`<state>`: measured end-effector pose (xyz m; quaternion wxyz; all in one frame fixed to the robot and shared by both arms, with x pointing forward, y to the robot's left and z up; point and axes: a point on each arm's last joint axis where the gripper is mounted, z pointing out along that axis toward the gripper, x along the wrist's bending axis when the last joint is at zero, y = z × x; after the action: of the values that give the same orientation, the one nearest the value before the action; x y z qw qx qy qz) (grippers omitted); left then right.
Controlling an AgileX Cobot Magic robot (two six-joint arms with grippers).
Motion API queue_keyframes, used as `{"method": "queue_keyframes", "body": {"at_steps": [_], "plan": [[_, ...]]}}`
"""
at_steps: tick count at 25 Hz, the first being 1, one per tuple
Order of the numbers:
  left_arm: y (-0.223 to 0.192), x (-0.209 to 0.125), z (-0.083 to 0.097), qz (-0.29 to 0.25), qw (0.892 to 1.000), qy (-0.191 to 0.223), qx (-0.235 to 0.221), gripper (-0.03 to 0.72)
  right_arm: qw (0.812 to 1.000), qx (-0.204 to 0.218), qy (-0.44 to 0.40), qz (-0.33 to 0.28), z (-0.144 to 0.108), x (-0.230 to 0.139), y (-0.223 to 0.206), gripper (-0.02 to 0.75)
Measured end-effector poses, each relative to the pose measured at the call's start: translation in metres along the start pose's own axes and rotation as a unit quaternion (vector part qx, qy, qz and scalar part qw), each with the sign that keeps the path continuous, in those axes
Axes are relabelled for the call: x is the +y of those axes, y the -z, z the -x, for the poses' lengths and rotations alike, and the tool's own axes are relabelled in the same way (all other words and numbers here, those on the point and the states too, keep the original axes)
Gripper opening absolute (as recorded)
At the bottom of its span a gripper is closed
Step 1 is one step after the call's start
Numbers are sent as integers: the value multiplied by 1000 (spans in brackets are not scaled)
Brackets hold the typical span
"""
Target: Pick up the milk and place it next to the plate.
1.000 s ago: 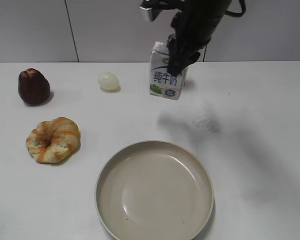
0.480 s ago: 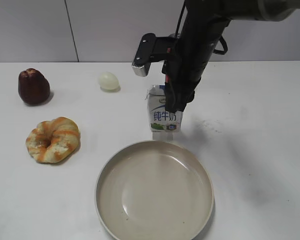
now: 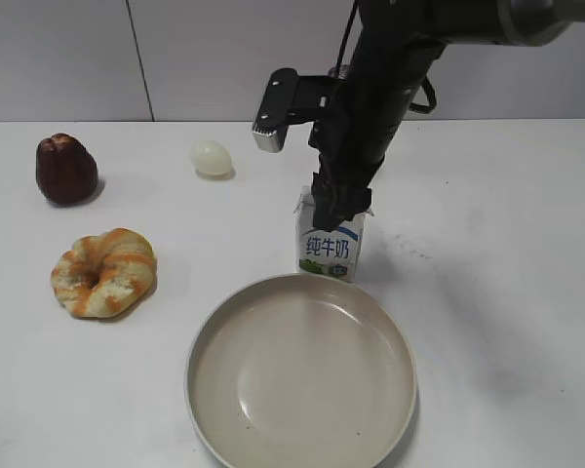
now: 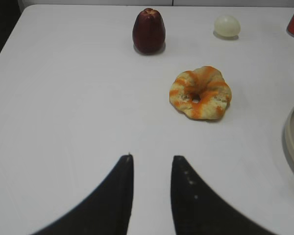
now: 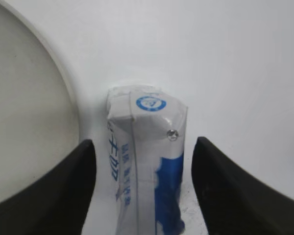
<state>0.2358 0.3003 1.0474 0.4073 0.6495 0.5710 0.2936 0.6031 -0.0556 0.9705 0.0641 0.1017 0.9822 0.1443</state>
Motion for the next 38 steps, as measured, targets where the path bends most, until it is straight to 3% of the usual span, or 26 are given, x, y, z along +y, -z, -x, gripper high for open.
{"method": "queue_keyframes", "body": {"at_steps": [3,9,12,15,18,22,26,34,38], "plan": [[0,0,0,0,1000,0,0,209,1000,6,-26,-2,2,3,7,535],[0,0,0,0,1000,0,0,209,982,-23,-178,55,31,3,62,587],[0,0,0,0,1000,0,0,209,954,-55,-284,76,56,-26,97,588],[0,0,0,0,1000,0,0,209,917,-82,-386,57,80,-71,120,588],[0,0,0,0,1000,0,0,209,885,-99,-454,20,94,-118,137,588],[0,0,0,0,1000,0,0,209,851,-127,-509,21,95,-154,167,588],[0,0,0,0,1000,0,0,209,843,-122,-523,38,64,-155,190,588],[0,0,0,0,1000,0,0,209,863,-65,-497,56,-58,-148,202,588],[0,0,0,0,1000,0,0,209,860,-98,-496,69,-109,-174,202,588]]}}
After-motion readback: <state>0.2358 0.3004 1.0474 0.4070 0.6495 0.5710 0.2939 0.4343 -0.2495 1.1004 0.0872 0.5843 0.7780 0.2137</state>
